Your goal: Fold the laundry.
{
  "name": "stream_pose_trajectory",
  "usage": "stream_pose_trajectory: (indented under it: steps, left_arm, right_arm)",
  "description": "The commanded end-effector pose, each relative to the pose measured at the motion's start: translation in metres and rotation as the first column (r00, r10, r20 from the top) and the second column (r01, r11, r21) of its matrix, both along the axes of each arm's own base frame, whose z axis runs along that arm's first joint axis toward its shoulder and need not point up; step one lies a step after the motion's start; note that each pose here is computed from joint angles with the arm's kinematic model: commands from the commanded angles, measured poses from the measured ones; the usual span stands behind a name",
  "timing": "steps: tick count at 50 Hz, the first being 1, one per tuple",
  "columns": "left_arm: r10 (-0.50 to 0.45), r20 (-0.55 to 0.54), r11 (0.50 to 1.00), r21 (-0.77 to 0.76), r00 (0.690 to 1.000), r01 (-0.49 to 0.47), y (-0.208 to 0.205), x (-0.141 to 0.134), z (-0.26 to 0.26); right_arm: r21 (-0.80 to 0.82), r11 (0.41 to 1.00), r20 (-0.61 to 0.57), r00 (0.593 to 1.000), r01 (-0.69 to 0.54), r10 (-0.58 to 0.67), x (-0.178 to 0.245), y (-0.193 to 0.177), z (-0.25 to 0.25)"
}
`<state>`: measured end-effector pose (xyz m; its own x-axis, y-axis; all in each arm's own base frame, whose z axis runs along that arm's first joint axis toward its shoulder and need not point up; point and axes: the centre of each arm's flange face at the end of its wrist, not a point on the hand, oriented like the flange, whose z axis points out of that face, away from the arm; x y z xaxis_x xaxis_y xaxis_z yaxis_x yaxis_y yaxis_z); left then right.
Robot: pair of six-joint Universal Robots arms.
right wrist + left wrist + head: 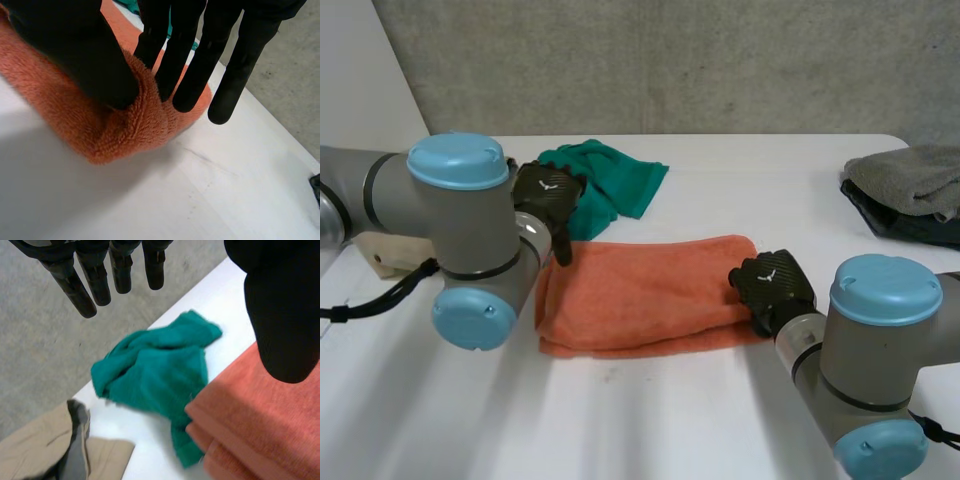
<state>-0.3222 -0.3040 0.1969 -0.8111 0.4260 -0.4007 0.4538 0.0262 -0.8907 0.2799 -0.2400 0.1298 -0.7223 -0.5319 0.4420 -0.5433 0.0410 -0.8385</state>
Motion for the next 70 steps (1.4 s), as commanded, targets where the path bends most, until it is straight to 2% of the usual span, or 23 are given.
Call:
stream_pose_trajectory:
  steps: [1, 6, 11, 13, 16, 20, 21, 24, 25, 29, 31, 35, 36, 39, 40, 43, 44, 46, 51, 57, 59, 63, 70]
  left_arm:
    - [0.031, -0.038, 0.999, -0.028, 0.999, -0.033, 0.008, 0.0, 0.013]
    - [0.041, -0.07, 0.999, -0.024, 0.997, -0.043, 0.012, 0.01, 0.025]
    - [0.021, -0.106, 0.999, -0.032, 0.994, -0.025, 0.016, 0.015, 0.038]
    - [0.014, -0.12, 0.999, -0.037, 0.993, -0.019, 0.017, 0.017, 0.043]
    - [0.009, -0.144, 0.999, -0.042, 0.99, -0.016, 0.019, 0.019, 0.05]
    - [0.015, -0.172, 0.998, -0.051, 0.985, -0.024, 0.02, 0.022, 0.059]
    - [0.018, -0.183, 0.998, -0.052, 0.983, -0.028, 0.021, 0.023, 0.062]
    - [0.024, -0.197, 0.998, -0.051, 0.98, -0.035, 0.022, 0.025, 0.065]
    - [0.026, -0.204, 0.998, -0.05, 0.979, -0.037, 0.023, 0.027, 0.067]
    - [0.03, -0.224, 0.998, -0.045, 0.974, -0.042, 0.025, 0.031, 0.071]
    - [0.025, -0.234, 0.998, -0.044, 0.972, -0.037, 0.028, 0.03, 0.072]
    - [0.007, -0.246, 0.999, -0.037, 0.969, -0.017, 0.033, 0.026, 0.073]
    - [0.0, -0.252, 0.999, -0.037, 0.968, -0.01, 0.034, 0.024, 0.075]
    - [-0.008, -0.263, 0.999, -0.042, 0.965, -0.003, 0.036, 0.021, 0.078]
    - [-0.016, -0.274, 0.999, -0.047, 0.962, 0.003, 0.038, 0.018, 0.081]
    - [-0.038, -0.292, 0.998, -0.054, 0.956, 0.023, 0.043, 0.012, 0.087]
    - [-0.059, -0.303, 0.997, -0.058, 0.951, 0.043, 0.047, 0.006, 0.091]
    - [-0.085, -0.314, 0.996, -0.063, 0.946, 0.069, 0.053, -0.001, 0.094]
    - [-0.15, -0.325, 0.986, 0.017, 0.934, 0.164, 0.074, -0.026, 0.085]
    - [-0.114, -0.274, 0.952, 0.244, 0.955, 0.184, 0.097, -0.039, 0.038]
    - [-0.084, -0.233, 0.934, 0.321, 0.969, 0.158, 0.102, -0.041, 0.016]
    - [-0.024, -0.164, 0.923, 0.376, 0.986, 0.085, 0.103, -0.042, -0.013]
    - [0.105, -0.034, 0.94, 0.33, 0.994, -0.088, 0.096, -0.031, -0.032]
  right_arm:
    - [-0.004, 0.999, -0.064, 0.997, 0.047, -0.047, -0.018, -0.009, 0.001]
    - [-0.036, 0.991, -0.176, 0.976, 0.127, -0.131, -0.054, -0.031, 0.011]
    - [-0.142, 0.982, -0.279, 0.948, 0.121, -0.157, -0.066, -0.046, 0.025]
    - [-0.212, 0.972, -0.283, 0.946, 0.098, -0.157, -0.059, -0.047, 0.036]
    - [-0.342, 0.94, -0.256, 0.963, -0.006, -0.087, -0.022, -0.03, 0.058]
    - [-0.439, 0.881, -0.227, 0.97, -0.177, 0.082, 0.025, 0.007, 0.07]
    - [-0.456, 0.85, -0.221, 0.959, -0.263, 0.178, 0.043, 0.027, 0.068]
    - [-0.444, 0.793, -0.228, 0.908, -0.418, 0.351, 0.069, 0.063, 0.05]
    - [-0.423, 0.739, -0.239, 0.852, -0.524, 0.466, 0.08, 0.09, 0.035]
    - [-0.399, 0.607, -0.268, 0.721, -0.687, 0.639, 0.094, 0.128, 0.009]
    - [-0.391, 0.623, -0.286, 0.733, -0.677, 0.617, 0.093, 0.122, 0.004]
    - [-0.372, 0.745, -0.276, 0.832, -0.554, 0.481, 0.084, 0.095, 0.011]
    - [-0.357, 0.799, -0.223, 0.875, -0.484, 0.43, 0.076, 0.086, 0.023]
    - [-0.347, 0.859, -0.05, 0.922, -0.377, 0.384, 0.066, 0.078, 0.06]
    - [-0.318, 0.893, 0.098, 0.926, -0.319, 0.365, 0.059, 0.074, 0.084]
    - [-0.223, 0.938, 0.286, 0.903, -0.264, 0.322, 0.05, 0.068, 0.108]
    - [-0.129, 0.961, 0.367, 0.888, -0.245, 0.276, 0.045, 0.059, 0.113]
    - [-0.044, 0.97, 0.414, 0.88, -0.238, 0.234, 0.043, 0.05, 0.116]
    - [0.18, 0.957, 0.353, 0.923, -0.23, 0.155, 0.046, 0.019, 0.102]
    - [0.352, 0.916, 0.268, 0.958, -0.191, 0.097, 0.049, -0.002, 0.084]
    - [0.4, 0.897, 0.246, 0.965, -0.188, 0.093, 0.053, -0.007, 0.075]
    - [0.437, 0.879, 0.216, 0.971, -0.189, 0.101, 0.058, -0.01, 0.059]
    - [0.407, 0.894, 0.105, 0.982, -0.187, 0.157, 0.057, -0.011, 0.034]
